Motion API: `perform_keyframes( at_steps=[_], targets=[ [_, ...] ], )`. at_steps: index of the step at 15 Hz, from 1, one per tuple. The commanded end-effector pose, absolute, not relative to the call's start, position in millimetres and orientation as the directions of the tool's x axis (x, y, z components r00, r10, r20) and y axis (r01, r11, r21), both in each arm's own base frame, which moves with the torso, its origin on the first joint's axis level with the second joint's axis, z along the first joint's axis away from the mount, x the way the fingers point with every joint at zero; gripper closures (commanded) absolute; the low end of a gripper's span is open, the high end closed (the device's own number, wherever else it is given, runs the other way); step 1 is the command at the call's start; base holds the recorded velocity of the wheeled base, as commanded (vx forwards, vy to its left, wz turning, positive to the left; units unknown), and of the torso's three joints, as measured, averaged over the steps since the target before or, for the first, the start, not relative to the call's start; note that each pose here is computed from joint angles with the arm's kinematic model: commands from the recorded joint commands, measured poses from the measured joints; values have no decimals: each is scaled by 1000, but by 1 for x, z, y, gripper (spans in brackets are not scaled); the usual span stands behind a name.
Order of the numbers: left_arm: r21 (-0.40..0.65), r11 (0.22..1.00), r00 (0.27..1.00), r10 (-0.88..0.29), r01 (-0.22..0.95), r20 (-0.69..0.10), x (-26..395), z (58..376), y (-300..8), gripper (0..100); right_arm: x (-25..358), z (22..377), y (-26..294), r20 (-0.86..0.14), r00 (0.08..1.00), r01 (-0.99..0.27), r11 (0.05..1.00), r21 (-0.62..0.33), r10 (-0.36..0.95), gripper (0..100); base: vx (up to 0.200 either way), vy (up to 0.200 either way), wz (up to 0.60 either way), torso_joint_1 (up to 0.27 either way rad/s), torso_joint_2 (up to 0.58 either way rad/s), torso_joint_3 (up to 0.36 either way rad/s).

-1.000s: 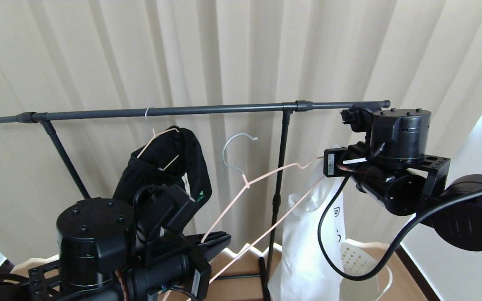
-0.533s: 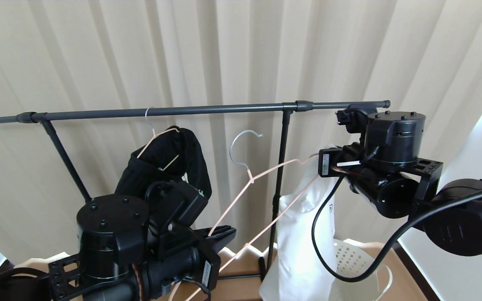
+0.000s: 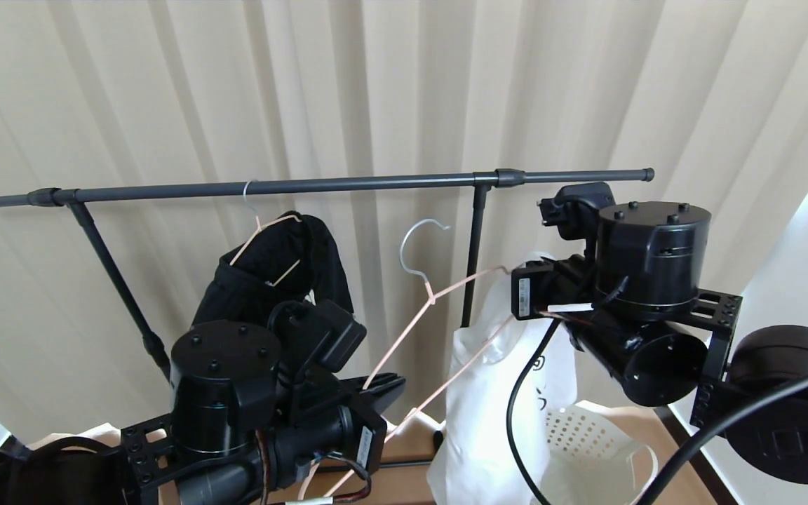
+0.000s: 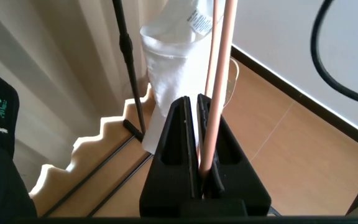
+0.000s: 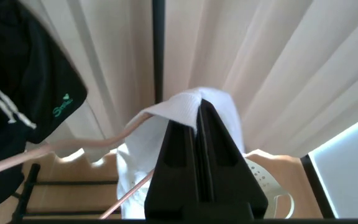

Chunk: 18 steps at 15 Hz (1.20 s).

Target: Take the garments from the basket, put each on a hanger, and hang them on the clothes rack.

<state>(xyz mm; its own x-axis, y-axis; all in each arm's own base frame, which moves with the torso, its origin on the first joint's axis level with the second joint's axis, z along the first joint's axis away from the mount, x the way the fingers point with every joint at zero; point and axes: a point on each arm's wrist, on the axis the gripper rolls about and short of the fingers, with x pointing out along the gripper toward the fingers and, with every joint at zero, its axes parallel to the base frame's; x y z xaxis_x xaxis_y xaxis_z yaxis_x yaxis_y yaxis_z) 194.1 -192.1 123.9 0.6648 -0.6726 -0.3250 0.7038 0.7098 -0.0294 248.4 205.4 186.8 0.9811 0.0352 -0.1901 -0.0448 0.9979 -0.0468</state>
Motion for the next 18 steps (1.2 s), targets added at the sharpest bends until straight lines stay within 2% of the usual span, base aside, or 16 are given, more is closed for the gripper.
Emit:
perform_keyframes(
  at_steps=[1, 8, 10, 15, 16, 18],
  targets=[
    [-30, 707, 661, -674, 706, -330, 195, 122, -194, 100, 231, 191, 217, -181, 978, -108, 993, -38, 99, 100, 0, 0, 0, 0, 0, 0],
    [-28, 707, 659, -672, 707, -338, 196, 120, -196, 100, 186, 207, 235, -145, 957, -252, 967, 25, 253, 100, 0, 0, 0, 0, 0, 0],
    [-28, 704, 661, -679, 709, -319, 197, 120, -198, 100, 172, 216, 238, -123, 945, -300, 953, 47, 304, 100, 0, 0, 0, 0, 0, 0],
    [-27, 704, 663, -681, 710, -311, 197, 119, -198, 100, 163, 219, 239, -116, 929, -345, 935, 83, 353, 100, 0, 0, 0, 0, 0, 0],
    [-21, 716, 678, -669, 698, -305, 197, 120, -197, 100, 164, 217, 239, -120, 929, -343, 936, 80, 351, 0, 0, 0, 0, 0, 0, 0],
    [-16, 726, 691, -661, 687, -293, 198, 123, -197, 100, 165, 217, 239, -121, 930, -339, 938, 76, 346, 0, 0, 0, 0, 0, 0, 0]
  ],
)
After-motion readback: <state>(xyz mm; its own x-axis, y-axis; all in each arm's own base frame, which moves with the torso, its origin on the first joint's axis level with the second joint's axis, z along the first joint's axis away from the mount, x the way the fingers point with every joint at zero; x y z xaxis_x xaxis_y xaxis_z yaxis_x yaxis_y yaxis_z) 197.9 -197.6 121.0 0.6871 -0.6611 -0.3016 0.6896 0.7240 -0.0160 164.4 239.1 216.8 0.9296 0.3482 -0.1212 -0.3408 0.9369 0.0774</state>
